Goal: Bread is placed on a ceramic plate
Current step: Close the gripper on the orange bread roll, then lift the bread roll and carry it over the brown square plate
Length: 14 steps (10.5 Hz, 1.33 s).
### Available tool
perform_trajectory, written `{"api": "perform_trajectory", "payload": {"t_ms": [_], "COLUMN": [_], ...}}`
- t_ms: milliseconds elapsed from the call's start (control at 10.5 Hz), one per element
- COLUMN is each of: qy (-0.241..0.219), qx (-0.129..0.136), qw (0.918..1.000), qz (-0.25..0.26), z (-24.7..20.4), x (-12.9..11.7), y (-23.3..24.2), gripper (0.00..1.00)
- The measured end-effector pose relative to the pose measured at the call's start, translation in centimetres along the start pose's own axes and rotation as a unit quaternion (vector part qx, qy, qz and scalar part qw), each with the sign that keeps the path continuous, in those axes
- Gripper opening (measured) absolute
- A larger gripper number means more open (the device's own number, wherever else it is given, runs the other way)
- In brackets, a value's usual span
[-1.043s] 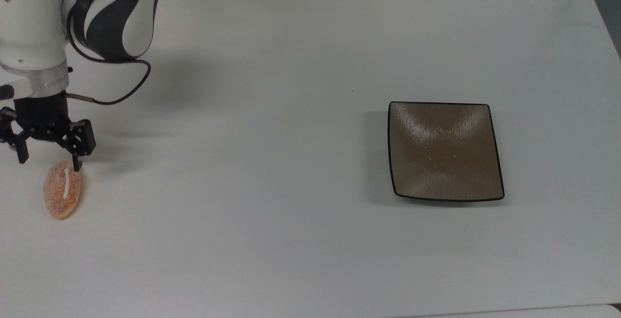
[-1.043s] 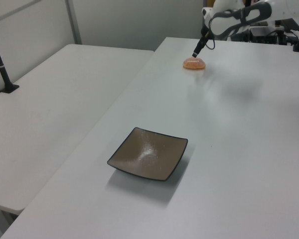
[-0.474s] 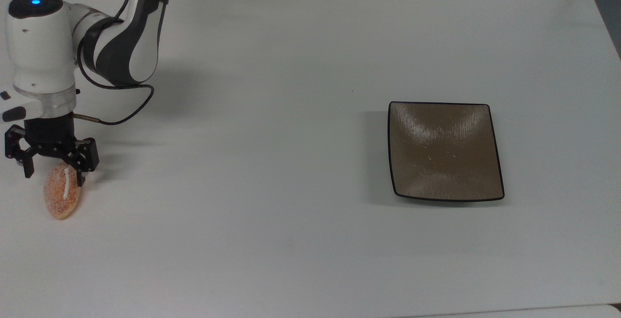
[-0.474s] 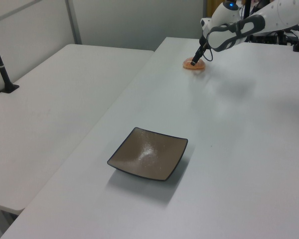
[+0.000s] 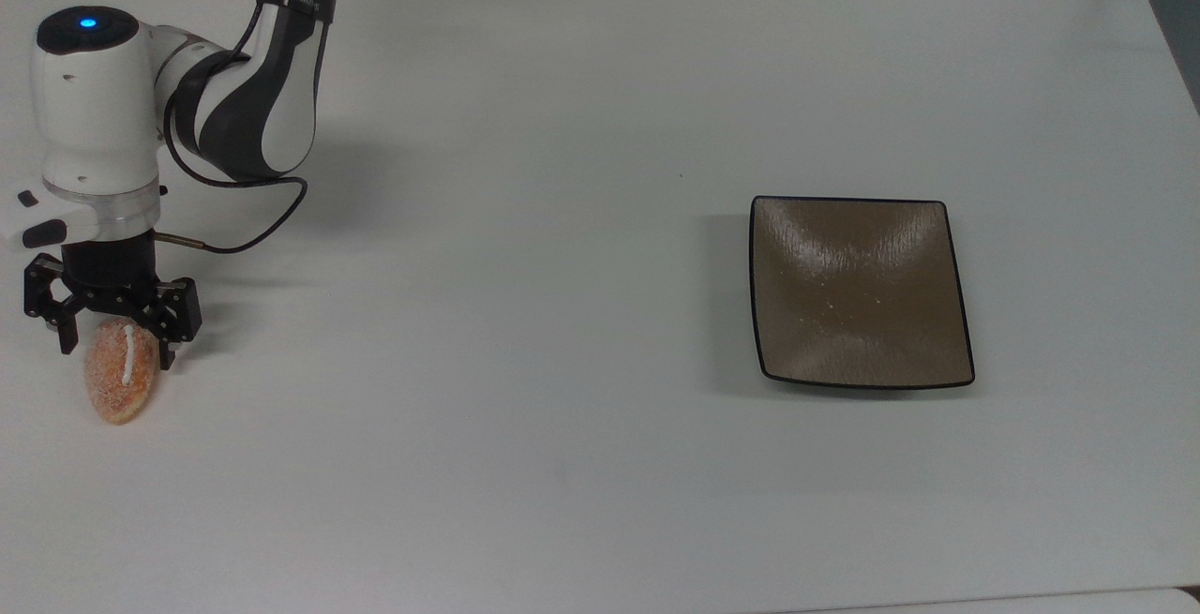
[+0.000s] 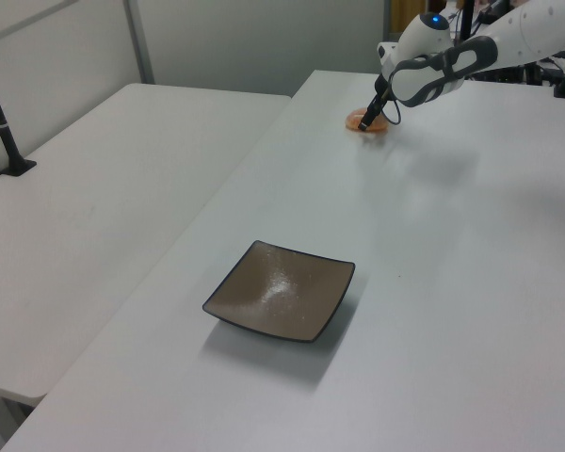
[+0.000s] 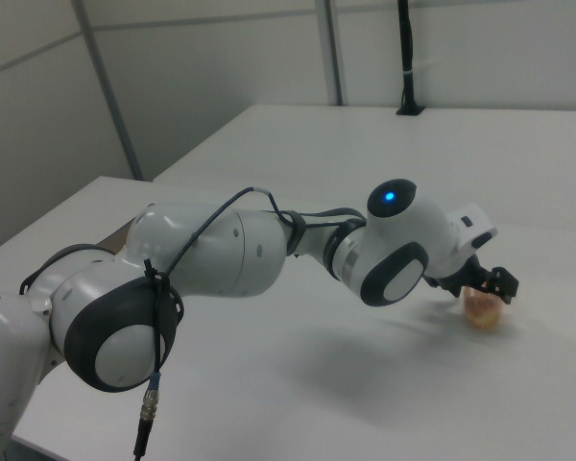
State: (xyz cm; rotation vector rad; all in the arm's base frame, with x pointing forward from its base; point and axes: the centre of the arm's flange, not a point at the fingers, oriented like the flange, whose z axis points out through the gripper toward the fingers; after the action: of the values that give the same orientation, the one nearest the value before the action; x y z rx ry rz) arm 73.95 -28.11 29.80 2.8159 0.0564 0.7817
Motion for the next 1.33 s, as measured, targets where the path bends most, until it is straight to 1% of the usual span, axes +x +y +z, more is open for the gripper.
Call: {"api": "perform_trajectory", "payload": {"t_ms": [95, 190, 285, 379, 474, 569, 759, 854, 1043, 1138, 1328], "qy": [0.0, 0.0, 0.0, 0.0, 0.0, 0.0, 0.001, 0.003, 0.013, 0.009, -0.017], "qx": [0.0, 0.0, 0.0, 0.0, 0.0, 0.0, 0.0, 0.0, -0.002, 0.005, 0.033], "qw": [1.0, 1.0, 1.0, 1.0, 1.0, 1.0, 1.0, 1.0, 0.9999, 0.9999, 0.9993], "qz": [0.0, 0.0, 0.0, 0.0, 0.0, 0.0, 0.0, 0.0, 0.0, 0.0, 0.001], "z": [0.0, 0.0, 0.1, 0.1, 0.0, 0.0, 0.0, -0.2, -1.7, -3.2, -7.1], "x": [0.0, 0.0, 0.0, 0.0, 0.0, 0.0, 0.1, 0.2, 1.3, 2.1, 4.3], "y": [0.0, 0.0, 0.0, 0.0, 0.0, 0.0, 0.0, 0.0, 0.2, 0.1, -0.9], "gripper": [0.94, 0.91, 0.81, 0.6, 0.46, 0.41, 0.23, 0.23, 0.23, 0.23, 0.23]}}
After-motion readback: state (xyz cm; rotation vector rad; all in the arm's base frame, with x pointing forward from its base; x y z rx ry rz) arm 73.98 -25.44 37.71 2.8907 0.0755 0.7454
